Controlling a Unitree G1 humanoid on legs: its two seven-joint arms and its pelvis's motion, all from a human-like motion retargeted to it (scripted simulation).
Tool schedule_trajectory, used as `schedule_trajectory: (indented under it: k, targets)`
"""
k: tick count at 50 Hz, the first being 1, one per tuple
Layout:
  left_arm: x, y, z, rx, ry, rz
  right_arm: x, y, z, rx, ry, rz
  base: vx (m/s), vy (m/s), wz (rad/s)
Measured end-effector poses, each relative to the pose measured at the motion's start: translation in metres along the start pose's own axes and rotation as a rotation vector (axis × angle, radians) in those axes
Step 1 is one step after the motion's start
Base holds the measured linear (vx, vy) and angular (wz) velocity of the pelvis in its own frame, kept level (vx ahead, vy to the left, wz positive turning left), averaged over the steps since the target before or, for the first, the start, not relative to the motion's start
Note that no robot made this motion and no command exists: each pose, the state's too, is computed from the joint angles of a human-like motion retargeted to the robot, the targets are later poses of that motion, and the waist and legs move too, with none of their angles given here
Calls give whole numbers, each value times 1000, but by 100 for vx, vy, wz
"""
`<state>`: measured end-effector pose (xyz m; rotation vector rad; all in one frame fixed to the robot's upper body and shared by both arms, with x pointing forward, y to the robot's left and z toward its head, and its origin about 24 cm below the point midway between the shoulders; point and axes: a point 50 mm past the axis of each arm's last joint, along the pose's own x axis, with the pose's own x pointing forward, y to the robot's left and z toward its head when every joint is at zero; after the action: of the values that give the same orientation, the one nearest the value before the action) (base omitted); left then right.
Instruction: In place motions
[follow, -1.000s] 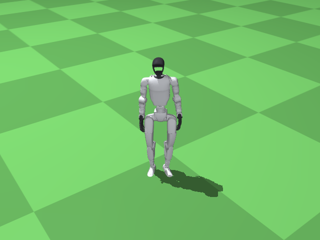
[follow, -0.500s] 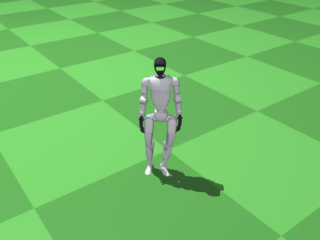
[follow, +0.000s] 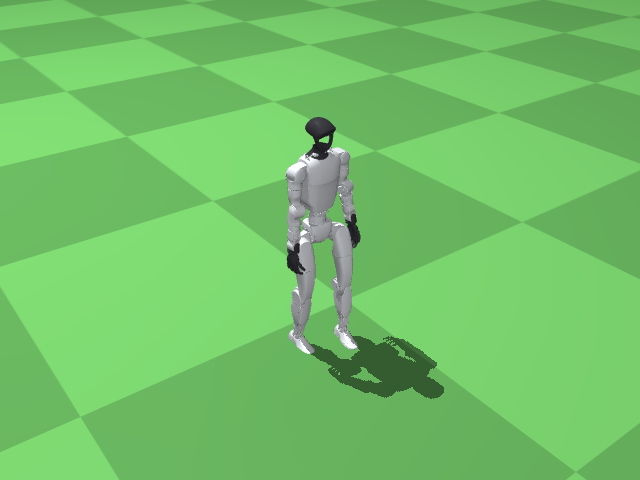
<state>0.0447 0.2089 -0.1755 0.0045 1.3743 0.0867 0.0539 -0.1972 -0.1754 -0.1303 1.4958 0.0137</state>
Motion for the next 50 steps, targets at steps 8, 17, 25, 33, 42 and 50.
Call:
schedule_trajectory:
  k: [8, 17, 25, 33, 42, 50]
  targets:
    - [0, -18, -10, -26, 10, -31, -1, -19, 9, -34, -50, -46, -15, 12, 212]
    - [-1, -20, -24, -77, 74, -28, 0, -19, -13, 55, -33, -49, -5, 20, 322]
    - [-5, -5, -34, -84, 123, 25, 1, 2, -45, 133, 33, -13, 21, 22, 336]
    - [-7, -13, -45, -70, 169, -8, -2, 2, -68, 131, 118, -25, 30, 17, 184]
    - [-11, -9, -61, -134, 212, 23, -1, -4, -60, 91, 78, -35, 34, 9, 90]
    - [-9, 2, -49, -113, 181, 33, 1, -7, -21, 46, -47, -24, 19, -11, 162]
